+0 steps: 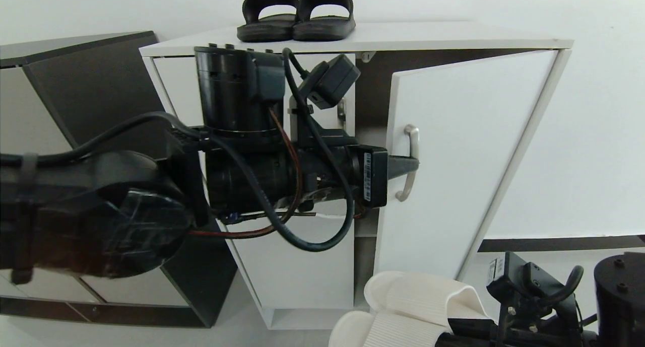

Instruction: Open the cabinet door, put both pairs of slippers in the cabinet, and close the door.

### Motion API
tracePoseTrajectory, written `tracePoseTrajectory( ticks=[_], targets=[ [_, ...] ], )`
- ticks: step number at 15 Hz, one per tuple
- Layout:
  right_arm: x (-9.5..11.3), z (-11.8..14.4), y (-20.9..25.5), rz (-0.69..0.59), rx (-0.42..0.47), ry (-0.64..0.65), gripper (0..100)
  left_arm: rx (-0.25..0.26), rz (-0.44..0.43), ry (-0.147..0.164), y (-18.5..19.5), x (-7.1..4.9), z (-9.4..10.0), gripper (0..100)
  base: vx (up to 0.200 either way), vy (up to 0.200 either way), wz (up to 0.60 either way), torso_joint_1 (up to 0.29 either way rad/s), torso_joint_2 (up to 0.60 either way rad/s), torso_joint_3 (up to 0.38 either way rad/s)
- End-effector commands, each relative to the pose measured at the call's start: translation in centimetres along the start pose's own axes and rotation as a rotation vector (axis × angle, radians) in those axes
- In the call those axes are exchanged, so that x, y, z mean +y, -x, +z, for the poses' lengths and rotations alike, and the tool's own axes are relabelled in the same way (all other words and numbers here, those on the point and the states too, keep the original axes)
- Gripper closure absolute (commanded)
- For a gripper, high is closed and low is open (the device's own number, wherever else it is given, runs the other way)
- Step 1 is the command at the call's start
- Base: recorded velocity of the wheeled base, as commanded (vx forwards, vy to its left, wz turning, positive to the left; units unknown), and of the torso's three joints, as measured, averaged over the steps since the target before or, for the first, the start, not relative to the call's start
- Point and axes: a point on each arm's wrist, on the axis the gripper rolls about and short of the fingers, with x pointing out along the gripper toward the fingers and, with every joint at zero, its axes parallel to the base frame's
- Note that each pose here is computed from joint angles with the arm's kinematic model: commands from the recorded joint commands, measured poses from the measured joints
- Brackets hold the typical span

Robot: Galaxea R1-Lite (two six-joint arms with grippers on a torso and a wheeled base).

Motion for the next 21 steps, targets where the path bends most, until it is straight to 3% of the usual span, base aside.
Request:
tracePoseTrajectory(
  ticks=[1,3,6,9,12,14,18,21],
  targets=[
    [0.0,-0.1,-0.2,0.001,0.010,-0.001,100,-0.022,-0.001,-0.009,2.8,-1.2,0.4,100,0.000,0.000,0.00,0.000,0.00,0.000],
    [0.0,-0.2,-0.4,0.001,0.018,-0.002,100,-0.033,0.037,-0.009,3.9,-1.4,0.3,100,0.000,0.000,0.00,0.000,0.00,0.000],
    [0.1,-0.3,-0.6,0.006,0.026,0.003,100,-0.024,0.088,-0.002,3.0,-0.5,-0.1,100,0.000,0.000,0.00,0.000,0.00,0.000],
    [0.2,-0.3,-0.6,0.005,0.032,0.003,100,-0.050,0.144,0.000,2.3,1.9,-0.3,100,0.000,0.000,0.00,0.000,0.00,0.000],
    [0.2,-0.5,-0.7,0.003,0.052,0.001,100,-0.073,0.190,0.002,2.7,3.4,0.3,100,0.000,0.000,0.00,0.000,0.00,0.000],
    [0.5,-0.5,-0.7,0.014,0.056,0.007,100,-0.077,0.188,0.003,2.5,3.7,0.5,100,0.000,0.000,0.00,0.000,0.00,0.000],
    [0.8,-0.8,-1.2,-0.023,0.079,0.018,100,-0.093,0.186,0.011,-1.2,5.7,1.1,100,0.000,0.000,0.00,0.000,0.00,0.000],
    [0.9,-1.0,-1.2,-0.022,0.087,0.019,100,-0.093,0.181,0.009,-2.0,5.9,1.0,100,0.000,0.000,0.00,0.000,0.00,0.000]
  ],
)
